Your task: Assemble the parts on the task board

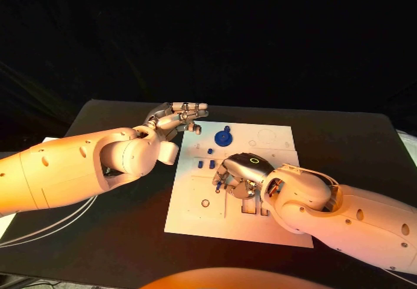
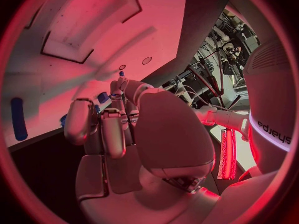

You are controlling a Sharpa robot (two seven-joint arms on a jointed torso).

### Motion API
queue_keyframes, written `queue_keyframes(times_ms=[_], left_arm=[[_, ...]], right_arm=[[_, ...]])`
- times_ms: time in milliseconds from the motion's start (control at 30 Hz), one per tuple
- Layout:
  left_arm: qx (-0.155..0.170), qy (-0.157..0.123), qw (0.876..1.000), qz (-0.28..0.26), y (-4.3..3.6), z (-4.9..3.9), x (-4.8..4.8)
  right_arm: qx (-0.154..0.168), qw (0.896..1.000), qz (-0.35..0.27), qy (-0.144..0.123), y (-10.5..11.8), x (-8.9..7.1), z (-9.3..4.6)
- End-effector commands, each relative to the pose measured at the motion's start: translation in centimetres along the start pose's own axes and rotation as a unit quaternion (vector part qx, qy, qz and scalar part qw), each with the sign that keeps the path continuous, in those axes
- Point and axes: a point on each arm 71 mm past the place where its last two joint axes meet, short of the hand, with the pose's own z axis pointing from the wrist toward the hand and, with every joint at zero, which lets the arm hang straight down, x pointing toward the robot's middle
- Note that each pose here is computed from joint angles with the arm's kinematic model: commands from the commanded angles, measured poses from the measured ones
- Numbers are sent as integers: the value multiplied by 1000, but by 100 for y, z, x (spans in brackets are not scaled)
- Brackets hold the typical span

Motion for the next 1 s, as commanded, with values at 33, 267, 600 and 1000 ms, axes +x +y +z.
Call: queue_keyframes(times_ms=[33, 267, 600, 1000], left_arm=[[4, 13, 1000, -4, -7, 1, 29], [3, 13, 1000, -4, -6, 2, 29], [2, 13, 1000, -3, -5, 2, 19], [4, 12, 1000, -3, -7, 1, 21]], right_arm=[[-7, 1000, -12, 14, 12, 32, 4], [-8, 1000, -13, 24, 21, 62, 8], [-7, 999, -15, 32, 15, 77, -3], [-1, 999, -23, 37, 23, 91, 10]])
